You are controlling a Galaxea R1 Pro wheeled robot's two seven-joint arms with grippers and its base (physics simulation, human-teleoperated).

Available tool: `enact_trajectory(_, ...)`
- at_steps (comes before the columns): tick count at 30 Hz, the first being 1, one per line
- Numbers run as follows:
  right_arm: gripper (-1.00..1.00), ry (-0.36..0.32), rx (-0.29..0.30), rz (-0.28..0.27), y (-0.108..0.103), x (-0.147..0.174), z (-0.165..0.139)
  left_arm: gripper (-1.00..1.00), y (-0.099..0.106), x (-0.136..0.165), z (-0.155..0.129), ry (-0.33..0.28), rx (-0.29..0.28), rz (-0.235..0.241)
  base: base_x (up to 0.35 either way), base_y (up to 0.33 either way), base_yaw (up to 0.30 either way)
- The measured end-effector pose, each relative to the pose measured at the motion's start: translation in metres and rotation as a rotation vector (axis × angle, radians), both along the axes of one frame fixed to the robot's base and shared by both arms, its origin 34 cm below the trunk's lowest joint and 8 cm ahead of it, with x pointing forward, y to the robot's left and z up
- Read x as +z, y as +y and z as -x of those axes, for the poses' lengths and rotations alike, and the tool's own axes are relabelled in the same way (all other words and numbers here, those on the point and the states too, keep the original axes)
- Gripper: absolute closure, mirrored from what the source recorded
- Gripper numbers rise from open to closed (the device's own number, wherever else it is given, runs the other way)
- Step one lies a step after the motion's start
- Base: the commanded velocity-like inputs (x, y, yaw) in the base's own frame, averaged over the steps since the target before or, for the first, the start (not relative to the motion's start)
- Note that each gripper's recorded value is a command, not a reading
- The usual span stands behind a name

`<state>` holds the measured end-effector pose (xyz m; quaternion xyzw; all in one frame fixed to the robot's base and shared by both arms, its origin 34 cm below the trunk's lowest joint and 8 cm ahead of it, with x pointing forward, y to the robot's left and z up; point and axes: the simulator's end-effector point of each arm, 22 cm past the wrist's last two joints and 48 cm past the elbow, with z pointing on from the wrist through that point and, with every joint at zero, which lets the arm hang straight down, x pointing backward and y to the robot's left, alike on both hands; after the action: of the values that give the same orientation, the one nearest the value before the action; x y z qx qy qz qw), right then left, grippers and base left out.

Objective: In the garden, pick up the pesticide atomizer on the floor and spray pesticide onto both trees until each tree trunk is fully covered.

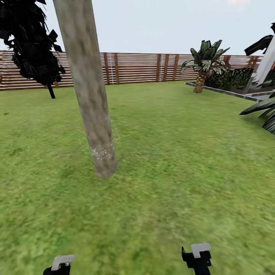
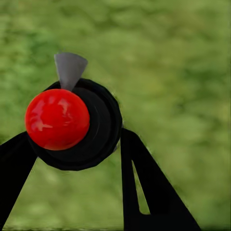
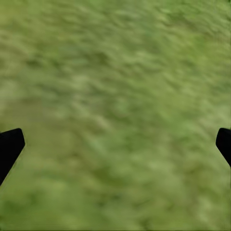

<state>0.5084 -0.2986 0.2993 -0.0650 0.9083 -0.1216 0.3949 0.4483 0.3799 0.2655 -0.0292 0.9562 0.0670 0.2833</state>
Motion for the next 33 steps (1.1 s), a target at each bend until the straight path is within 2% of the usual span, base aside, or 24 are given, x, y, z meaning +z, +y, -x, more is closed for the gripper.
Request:
enact_trajectory(11,-1.0,0.0,0.002,-0.007,0.005,0.0,0.0,1.0,-0.004,-0.001,0.001,0.002,-0.002,0.006,0.0,0.0,0.279)
enact_trajectory(18,-1.0,0.003,0.002,-0.009,0.007,-0.001,0.002,1.0,0.001,0.0,0.001,0.001,0.004,0.0,0.0,0.0,0.279)
enact_trajectory(25,-1.0,0.006,0.002,-0.009,0.007,-0.002,0.004,1.0,0.011,0.001,0.002,0.001,0.033,-0.034,0.0,0.0,0.279)
enact_trajectory(33,-1.0,0.01,0.005,-0.019,0.015,-0.004,0.006,1.0,0.008,0.001,0.002,0.001,0.033,-0.033,0.0,0.0,0.279)
